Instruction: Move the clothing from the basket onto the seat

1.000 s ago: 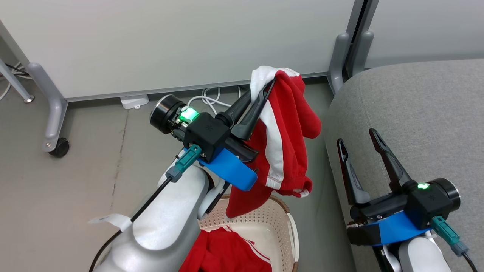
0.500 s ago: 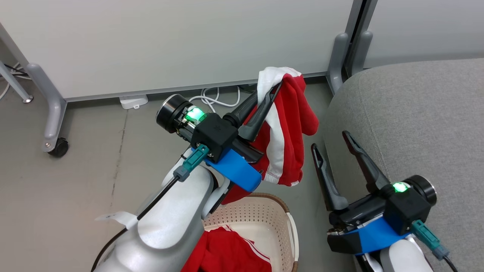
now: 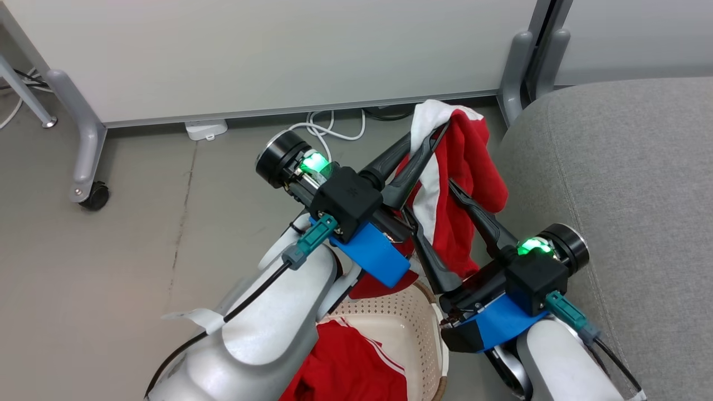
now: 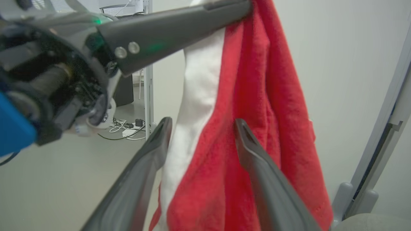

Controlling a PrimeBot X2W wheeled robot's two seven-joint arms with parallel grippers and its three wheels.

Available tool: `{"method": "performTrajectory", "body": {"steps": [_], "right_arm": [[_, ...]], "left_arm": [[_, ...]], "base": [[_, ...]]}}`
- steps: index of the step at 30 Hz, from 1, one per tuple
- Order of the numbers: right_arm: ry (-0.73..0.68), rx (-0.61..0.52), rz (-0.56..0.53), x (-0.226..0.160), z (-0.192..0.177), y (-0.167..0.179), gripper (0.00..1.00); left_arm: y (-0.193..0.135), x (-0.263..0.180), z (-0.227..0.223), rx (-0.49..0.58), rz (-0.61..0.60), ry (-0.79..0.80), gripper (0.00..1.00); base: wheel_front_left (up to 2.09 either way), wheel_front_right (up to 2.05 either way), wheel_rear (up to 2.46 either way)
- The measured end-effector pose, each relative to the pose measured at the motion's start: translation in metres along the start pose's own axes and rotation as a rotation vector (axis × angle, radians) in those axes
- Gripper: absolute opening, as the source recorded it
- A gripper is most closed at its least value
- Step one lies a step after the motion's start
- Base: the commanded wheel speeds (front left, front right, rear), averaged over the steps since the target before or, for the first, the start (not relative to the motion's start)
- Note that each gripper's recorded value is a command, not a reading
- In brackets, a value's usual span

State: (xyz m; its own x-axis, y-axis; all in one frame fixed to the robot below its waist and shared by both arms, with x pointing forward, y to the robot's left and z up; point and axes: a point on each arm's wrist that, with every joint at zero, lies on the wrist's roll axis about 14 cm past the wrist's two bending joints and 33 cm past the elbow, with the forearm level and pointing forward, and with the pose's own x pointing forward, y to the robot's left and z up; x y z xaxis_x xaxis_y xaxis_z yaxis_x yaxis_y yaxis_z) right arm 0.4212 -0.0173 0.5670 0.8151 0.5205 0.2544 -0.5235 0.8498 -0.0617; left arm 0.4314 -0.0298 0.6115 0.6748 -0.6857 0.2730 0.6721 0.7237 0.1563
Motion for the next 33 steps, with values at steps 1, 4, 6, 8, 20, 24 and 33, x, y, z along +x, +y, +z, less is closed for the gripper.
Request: {"method": "performTrajectory", "body": {"steps": [1,4,6,8,20,24,33], "right_arm": [[0.006,0.001,0.005,0.002,-0.003,0.000,1.00],[0.023,-0.003,0.012,0.007,-0.010,0.000,1.00],[0.035,-0.015,0.003,0.009,-0.014,-0.005,1.00],[0.042,-0.026,-0.005,0.011,-0.017,-0.010,1.00],[0.103,-0.037,-0.023,0.012,-0.036,-0.019,0.00],[0.096,-0.041,-0.025,0.013,-0.033,-0.021,0.00],[0.095,-0.026,-0.031,0.013,-0.033,-0.022,0.00]], "left_arm": [[-0.001,0.001,0.000,0.000,-0.003,-0.001,0.00],[-0.003,0.001,-0.003,-0.005,-0.013,0.003,0.00],[-0.004,0.001,-0.004,-0.007,-0.016,0.002,0.00],[-0.005,0.002,-0.004,-0.008,-0.019,0.000,0.00],[-0.011,0.002,-0.004,-0.020,-0.030,-0.002,0.00],[-0.012,0.003,-0.003,-0.019,-0.032,-0.004,0.00],[-0.013,0.004,-0.003,-0.019,-0.037,-0.004,0.00]], "base": [[0.00,0.00,0.00],[0.00,0.00,0.00],[0.00,0.00,0.00],[0.00,0.00,0.00],[0.00,0.00,0.00],[0.00,0.00,0.00],[0.00,0.00,0.00]]}}
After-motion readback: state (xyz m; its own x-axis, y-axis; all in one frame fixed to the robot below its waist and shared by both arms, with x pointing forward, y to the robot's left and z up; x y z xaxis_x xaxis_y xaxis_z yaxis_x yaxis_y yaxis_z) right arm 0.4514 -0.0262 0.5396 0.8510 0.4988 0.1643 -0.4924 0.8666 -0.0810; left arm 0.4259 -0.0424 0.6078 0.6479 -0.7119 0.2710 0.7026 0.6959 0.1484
